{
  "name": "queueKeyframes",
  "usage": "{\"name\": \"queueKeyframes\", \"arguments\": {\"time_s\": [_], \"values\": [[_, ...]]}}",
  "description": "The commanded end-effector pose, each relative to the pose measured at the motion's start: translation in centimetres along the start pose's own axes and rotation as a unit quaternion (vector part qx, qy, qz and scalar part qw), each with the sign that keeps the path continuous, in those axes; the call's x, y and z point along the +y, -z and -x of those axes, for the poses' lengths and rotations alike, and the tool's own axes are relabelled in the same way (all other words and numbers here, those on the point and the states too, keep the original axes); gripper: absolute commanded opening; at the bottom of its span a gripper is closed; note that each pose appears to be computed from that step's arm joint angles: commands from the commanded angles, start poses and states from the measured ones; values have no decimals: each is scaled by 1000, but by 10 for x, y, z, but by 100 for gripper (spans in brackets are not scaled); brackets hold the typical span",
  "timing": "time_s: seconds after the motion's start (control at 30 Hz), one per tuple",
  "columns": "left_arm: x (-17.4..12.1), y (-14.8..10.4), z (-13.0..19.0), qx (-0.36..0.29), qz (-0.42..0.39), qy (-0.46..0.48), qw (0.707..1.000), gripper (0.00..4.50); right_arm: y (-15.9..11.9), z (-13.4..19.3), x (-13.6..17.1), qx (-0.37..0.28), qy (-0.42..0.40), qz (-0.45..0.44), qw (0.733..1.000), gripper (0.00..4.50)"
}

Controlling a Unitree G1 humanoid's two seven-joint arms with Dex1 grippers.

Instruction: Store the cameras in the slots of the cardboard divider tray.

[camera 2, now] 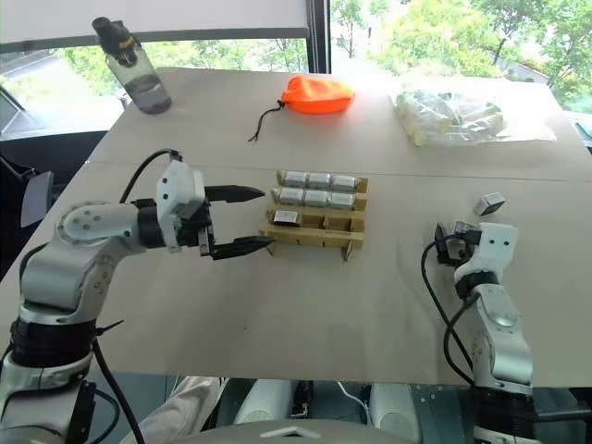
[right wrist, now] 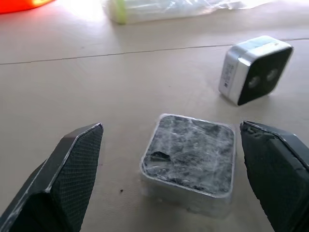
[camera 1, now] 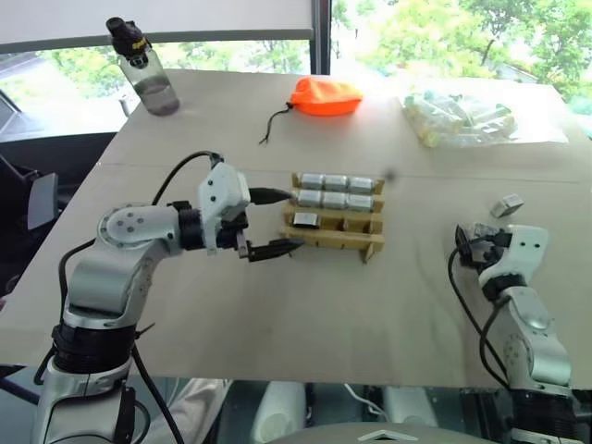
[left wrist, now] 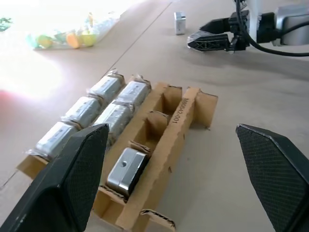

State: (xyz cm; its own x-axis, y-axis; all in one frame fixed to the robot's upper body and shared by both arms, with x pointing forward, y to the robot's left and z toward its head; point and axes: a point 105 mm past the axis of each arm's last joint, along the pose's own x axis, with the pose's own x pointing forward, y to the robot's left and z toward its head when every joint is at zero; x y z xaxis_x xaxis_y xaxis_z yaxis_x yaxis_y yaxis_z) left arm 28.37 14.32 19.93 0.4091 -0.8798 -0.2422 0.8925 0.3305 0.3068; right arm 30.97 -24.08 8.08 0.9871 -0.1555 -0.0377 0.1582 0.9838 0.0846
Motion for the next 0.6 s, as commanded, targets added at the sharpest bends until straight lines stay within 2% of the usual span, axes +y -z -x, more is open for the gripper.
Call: {"name": "queueKeyframes", "arguments": {"time_s": [0.03,0.2,0.3,0.37,0.43,0.53,0.6], "values": [[1,-12,4,-4,-25,-1,1000,439,-11,0,-11,-15,63,1,998,450],[4,-19,0,-14,-40,7,999,439,-8,2,-3,-10,82,-4,997,450],[6,-23,-4,-20,-41,8,999,450,-7,3,4,-15,76,7,997,378],[7,-24,-5,-21,-44,11,999,450,-6,3,5,-17,78,10,997,276],[8,-25,-7,-22,-46,13,999,450,-6,4,4,-21,76,21,997,194],[10,-26,-10,-28,-46,18,998,450,-16,4,9,-50,35,78,995,194],[11,-26,-13,-23,-53,27,998,450,-30,7,25,-97,-43,183,977,194]]}}
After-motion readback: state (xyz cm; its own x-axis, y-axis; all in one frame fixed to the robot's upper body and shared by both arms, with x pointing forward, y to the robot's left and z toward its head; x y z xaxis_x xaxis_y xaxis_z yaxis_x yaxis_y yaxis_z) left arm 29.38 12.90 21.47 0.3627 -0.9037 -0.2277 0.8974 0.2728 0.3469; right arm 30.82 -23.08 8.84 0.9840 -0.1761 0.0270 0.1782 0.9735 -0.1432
